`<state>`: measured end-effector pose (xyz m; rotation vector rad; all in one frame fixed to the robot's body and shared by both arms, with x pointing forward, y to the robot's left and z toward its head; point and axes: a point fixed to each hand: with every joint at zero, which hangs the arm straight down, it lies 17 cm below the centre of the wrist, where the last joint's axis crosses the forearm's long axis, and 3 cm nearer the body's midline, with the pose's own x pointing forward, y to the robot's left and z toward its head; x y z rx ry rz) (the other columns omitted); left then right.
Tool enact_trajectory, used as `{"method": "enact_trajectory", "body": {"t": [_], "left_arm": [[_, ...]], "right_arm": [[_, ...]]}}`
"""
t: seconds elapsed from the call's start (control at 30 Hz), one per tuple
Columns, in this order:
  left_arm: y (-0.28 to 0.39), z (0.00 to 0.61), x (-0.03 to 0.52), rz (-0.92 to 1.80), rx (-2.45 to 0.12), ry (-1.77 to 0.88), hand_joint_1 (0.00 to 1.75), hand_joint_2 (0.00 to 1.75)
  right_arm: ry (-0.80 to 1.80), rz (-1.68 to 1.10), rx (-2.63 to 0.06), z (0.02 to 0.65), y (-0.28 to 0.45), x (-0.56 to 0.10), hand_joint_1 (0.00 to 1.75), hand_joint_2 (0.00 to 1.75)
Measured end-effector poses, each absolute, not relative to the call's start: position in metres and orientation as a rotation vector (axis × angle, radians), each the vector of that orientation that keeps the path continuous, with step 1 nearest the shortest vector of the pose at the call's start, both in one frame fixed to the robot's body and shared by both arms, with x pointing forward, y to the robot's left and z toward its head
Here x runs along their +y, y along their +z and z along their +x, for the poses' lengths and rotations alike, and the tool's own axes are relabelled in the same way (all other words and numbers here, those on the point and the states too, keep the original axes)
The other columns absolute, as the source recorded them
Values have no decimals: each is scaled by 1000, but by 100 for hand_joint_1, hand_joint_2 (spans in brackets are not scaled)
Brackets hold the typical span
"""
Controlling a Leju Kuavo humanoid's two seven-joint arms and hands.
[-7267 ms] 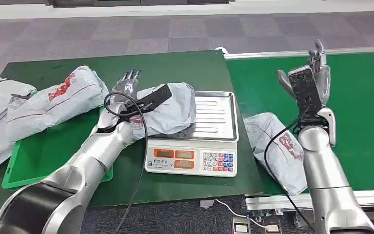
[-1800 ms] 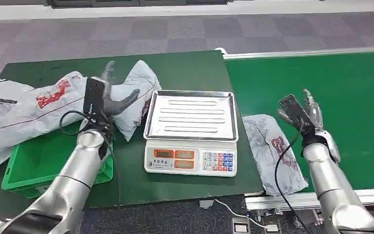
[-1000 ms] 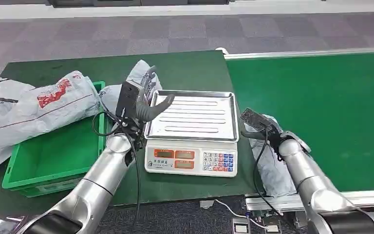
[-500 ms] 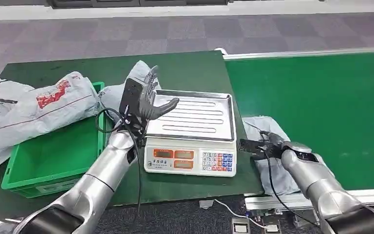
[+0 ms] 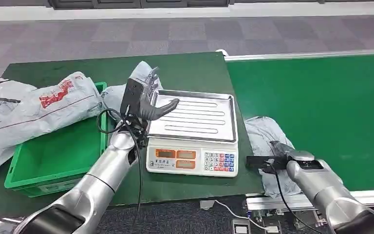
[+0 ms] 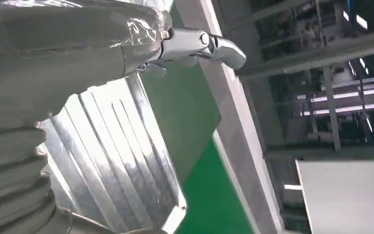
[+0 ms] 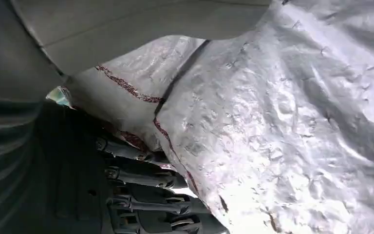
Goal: Moved the parcel from conveyor to table for the left to box.
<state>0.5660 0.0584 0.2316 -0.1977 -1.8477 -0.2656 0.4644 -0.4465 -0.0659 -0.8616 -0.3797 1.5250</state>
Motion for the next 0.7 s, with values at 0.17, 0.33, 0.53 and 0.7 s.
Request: {"method": "enact_trajectory", "body": {"t": [0.17, 0.33, 0.53, 0.7], "left_arm": [[230, 566, 58, -201, -1840, -269, 0, 175], [230, 566, 57, -203, -1836, -271, 0, 175], [230, 565, 55, -213, -1834, -277, 0, 175], [229, 564, 54, -210, -1835, -287, 0, 175]], "right_arm": [[1533, -787, -382, 454, -76, -442, 0, 175], [1534, -761, -383, 450, -80, -442, 0, 175], [1591, -673, -370, 439, -85, -440, 0, 175], [1641, -613, -352, 434, -80, -448, 175, 175]]}}
